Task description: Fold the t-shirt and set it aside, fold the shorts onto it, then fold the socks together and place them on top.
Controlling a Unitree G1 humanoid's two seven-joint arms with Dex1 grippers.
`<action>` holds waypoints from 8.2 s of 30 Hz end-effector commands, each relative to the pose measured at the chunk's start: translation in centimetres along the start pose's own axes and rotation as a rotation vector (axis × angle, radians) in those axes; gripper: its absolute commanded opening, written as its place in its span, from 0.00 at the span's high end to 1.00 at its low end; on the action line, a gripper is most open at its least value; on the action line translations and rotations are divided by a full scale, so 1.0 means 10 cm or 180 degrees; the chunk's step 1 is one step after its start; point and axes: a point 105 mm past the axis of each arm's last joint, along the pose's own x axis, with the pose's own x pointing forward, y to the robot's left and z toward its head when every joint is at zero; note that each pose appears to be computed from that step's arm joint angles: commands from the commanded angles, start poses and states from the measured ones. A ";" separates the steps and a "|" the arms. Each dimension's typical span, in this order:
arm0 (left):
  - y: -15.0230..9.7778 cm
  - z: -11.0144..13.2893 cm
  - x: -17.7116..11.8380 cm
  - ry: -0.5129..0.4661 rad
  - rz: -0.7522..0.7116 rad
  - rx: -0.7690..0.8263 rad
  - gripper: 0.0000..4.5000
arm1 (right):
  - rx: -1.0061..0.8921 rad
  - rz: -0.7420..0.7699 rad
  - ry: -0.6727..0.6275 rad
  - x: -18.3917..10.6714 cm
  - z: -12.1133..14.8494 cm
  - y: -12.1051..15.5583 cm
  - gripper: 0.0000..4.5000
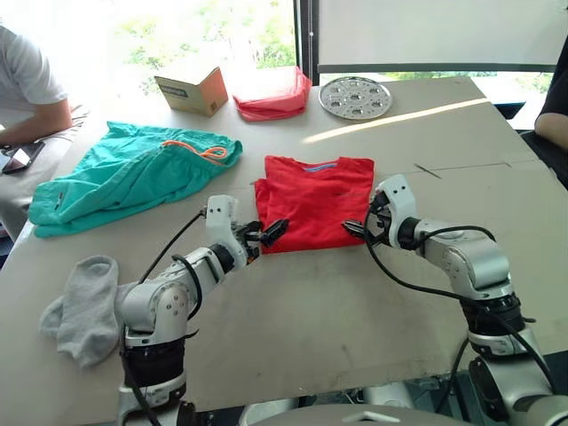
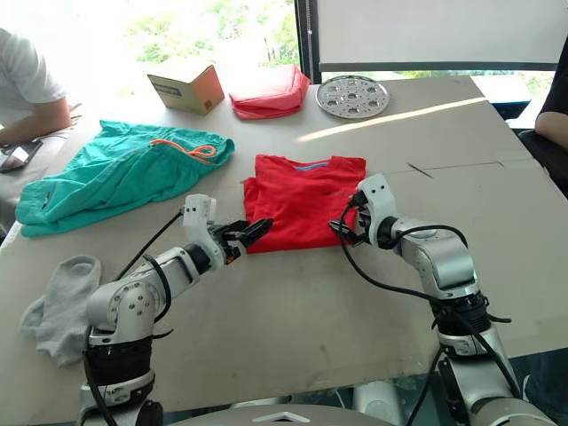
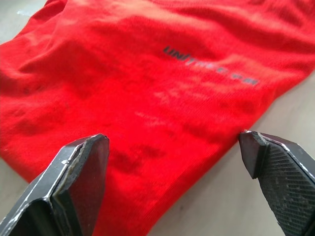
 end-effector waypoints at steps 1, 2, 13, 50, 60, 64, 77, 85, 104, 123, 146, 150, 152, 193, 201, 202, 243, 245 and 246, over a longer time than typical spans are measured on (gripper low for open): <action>-0.02 0.11 -0.01 -0.0113 -0.0090 -0.0225 0.00 | 0.0043 0.0103 -0.0099 -0.07 0.09 0.07 0.00; -0.01 0.11 0.00 -0.0103 -0.0117 -0.0314 0.00 | 0.0087 0.0138 -0.0092 -0.06 0.09 0.09 0.00; -0.10 0.14 0.04 -0.0086 -0.0396 -0.0357 0.49 | 0.0108 0.0162 -0.0108 -0.01 0.13 0.11 0.00; -0.12 0.26 0.13 -0.0070 -0.0596 -0.0258 0.01 | 0.0259 0.0107 -0.0149 0.03 0.21 0.02 0.00; -0.19 0.35 0.04 -0.0143 -0.0656 -0.0273 0.01 | 0.0240 0.0098 -0.0181 0.01 0.23 0.01 0.00; -0.22 0.32 0.08 -0.0132 -0.0678 -0.0318 0.01 | 0.0235 0.0119 -0.0195 0.01 0.24 0.03 0.00; -0.06 0.25 0.02 -0.0064 -0.0450 -0.0421 0.01 | 0.0291 0.0201 -0.0185 -0.01 0.23 0.08 0.00; -0.22 0.23 0.15 0.0013 -0.0723 -0.0332 0.06 | 0.0308 0.0219 -0.0193 0.01 0.25 0.08 0.00; -0.23 0.30 -0.33 -0.0282 -0.0849 -0.0483 1.00 | 0.0174 0.0541 -0.0427 -0.18 0.37 0.15 0.99; -0.09 -0.34 -0.91 -0.0327 0.0001 -0.0726 0.79 | -0.0716 0.0664 0.0400 -0.46 -0.24 0.13 0.69; 0.30 -0.41 -0.12 -0.0175 0.0574 0.0514 1.00 | -0.0703 0.0108 -0.0527 0.33 -0.34 0.28 1.00; 0.35 -0.29 -0.28 -0.0397 0.0578 0.0488 1.00 | -0.0446 0.0145 -0.0766 0.09 -0.18 0.25 0.86; 0.25 -0.11 -0.36 -0.0566 0.0346 0.0557 0.93 | -0.0282 0.0306 -0.0839 -0.04 -0.04 0.31 0.70; -0.58 -0.08 -1.03 0.0248 -0.1522 0.1748 0.00 | -0.1248 -0.0403 0.0486 -0.30 -0.39 -0.43 0.99; -0.80 -0.12 -0.86 0.0217 -0.1866 0.1750 0.00 | -0.1302 -0.1232 0.0757 -1.08 -0.19 -1.10 0.99; -0.84 -0.13 -0.82 0.0203 -0.1941 0.1755 0.00 | -0.1414 -0.1309 0.0908 -1.18 -0.22 -1.25 0.99; -1.03 0.12 -0.46 -0.0266 -0.2150 0.1631 0.00 | -0.0459 -0.1361 -0.1739 -1.93 0.96 -1.14 0.06; -1.00 0.17 -0.43 -0.0326 -0.2078 0.1598 0.00 | -0.0168 -0.1028 -0.1952 -1.58 0.95 -0.82 0.06; -0.98 0.19 -0.42 -0.0351 -0.2037 0.1591 0.00 | -0.0052 -0.0858 -0.1991 -1.40 0.92 -0.64 0.06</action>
